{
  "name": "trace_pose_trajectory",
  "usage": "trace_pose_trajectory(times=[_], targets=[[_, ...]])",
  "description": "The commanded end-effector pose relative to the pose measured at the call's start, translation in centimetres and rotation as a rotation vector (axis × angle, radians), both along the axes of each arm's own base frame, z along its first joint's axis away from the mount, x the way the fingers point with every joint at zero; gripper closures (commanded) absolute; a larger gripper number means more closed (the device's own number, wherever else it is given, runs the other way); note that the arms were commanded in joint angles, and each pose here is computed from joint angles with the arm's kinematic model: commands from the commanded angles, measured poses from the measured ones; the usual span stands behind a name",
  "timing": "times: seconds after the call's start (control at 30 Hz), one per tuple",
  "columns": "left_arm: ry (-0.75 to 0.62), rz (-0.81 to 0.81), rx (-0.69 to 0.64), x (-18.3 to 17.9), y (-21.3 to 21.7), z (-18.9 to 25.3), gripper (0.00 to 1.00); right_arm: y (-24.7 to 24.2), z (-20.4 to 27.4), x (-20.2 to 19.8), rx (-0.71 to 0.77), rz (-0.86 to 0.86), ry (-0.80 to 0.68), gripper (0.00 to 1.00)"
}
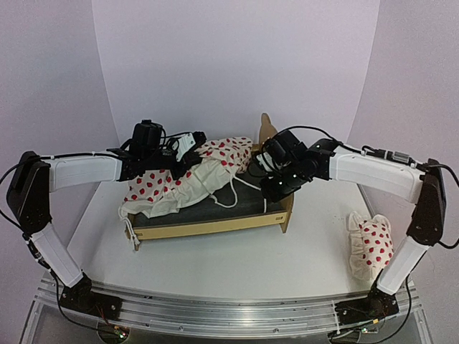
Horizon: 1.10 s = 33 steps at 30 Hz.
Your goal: Set up the pet bed
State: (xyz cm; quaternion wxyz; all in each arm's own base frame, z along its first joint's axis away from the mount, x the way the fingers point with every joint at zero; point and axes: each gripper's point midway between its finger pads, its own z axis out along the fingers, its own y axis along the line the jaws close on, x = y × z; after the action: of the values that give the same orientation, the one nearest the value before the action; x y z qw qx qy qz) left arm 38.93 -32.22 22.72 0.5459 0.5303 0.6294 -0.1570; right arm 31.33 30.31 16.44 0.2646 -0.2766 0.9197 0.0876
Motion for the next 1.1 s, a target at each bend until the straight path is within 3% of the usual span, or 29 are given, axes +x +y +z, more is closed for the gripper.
trace_pose_trajectory(times=[0.0,0.47,0.7,0.83,1.07], targets=[[-0.043,-0.004,-0.032,-0.4,0.4,2.2,1.0,0.2,-0.3,0.3,-0.027,-0.01,0.015,1.0],[-0.005,-0.03,-0.025,-1.2,-0.2,1.0,1.0,1.1,-6.2,-0.3,-0.082,-0.023,0.168,0.99],[0.011,-0.036,-0.034,-1.2,-0.7,0.6,1.0,0.6,-3.2,-0.1,-0.063,-0.04,0.125,0.71],[0.008,-0.038,-0.039,-1.0,-0.9,0.6,1.0,0.7,-0.1,0.0,-0.015,-0.058,0.075,0.65],[-0.018,-0.011,-0.05,0.1,-1.2,0.8,1.0,8.6,2.2,-3.7,0.205,0.261,0.016,0.64]])
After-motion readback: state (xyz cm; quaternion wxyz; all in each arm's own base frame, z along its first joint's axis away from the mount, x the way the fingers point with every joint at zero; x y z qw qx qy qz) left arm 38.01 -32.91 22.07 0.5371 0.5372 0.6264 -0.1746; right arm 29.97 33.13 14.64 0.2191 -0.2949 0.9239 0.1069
